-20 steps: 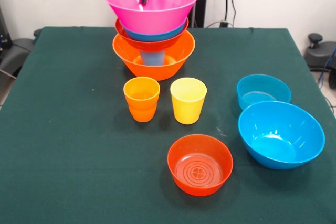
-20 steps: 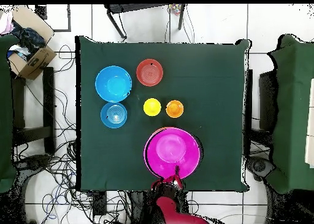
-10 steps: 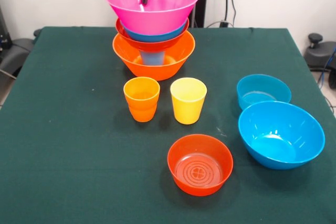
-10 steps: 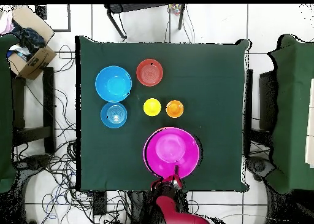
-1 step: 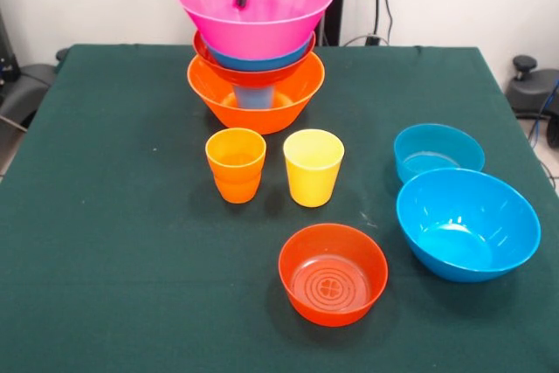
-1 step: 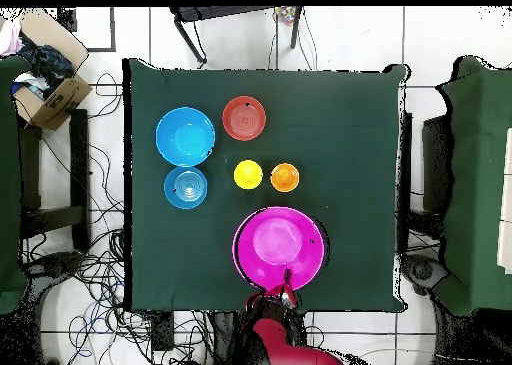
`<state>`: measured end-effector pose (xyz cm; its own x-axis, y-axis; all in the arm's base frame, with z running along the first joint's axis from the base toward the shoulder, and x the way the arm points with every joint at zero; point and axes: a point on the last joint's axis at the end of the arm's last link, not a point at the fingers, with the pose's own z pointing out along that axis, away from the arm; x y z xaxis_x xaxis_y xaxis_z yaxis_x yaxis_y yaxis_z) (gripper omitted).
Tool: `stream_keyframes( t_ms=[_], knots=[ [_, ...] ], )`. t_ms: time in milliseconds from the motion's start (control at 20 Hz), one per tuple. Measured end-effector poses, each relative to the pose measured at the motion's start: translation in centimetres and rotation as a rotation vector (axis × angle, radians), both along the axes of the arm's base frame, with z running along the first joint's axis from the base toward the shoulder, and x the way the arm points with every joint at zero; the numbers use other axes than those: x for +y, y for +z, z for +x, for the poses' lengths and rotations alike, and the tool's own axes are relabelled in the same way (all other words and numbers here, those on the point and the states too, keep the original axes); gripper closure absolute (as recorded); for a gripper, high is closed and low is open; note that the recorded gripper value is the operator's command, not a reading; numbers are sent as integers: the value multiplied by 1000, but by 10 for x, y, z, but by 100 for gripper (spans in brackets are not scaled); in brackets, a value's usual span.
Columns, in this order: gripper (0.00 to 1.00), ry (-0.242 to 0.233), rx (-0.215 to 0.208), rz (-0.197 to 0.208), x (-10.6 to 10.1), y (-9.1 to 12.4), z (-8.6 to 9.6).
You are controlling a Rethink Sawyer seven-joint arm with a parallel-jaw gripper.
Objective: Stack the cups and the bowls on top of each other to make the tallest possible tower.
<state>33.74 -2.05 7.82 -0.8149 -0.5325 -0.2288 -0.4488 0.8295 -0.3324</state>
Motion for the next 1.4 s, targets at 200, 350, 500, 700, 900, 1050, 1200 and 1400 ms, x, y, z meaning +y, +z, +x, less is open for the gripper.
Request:
stream_keyframes(
  t_ms=[200, 350, 500, 700, 900, 1050, 1200, 1400],
  knots=[
    [0, 1, -8, -1, 0, 2, 2],
    [0, 1, -14, -3, 0, 3, 3],
    [0, 1, -18, -4, -1, 5, 5],
    [0, -3, -36, -6, -3, 9, 9],
    [0, -10, -47, -8, -6, 12, 12],
    [0, -12, -51, -9, -7, 14, 13],
    [0, -11, -52, -8, -7, 15, 14],
    [0, -9, -50, -6, -5, 14, 15]
  ],
)
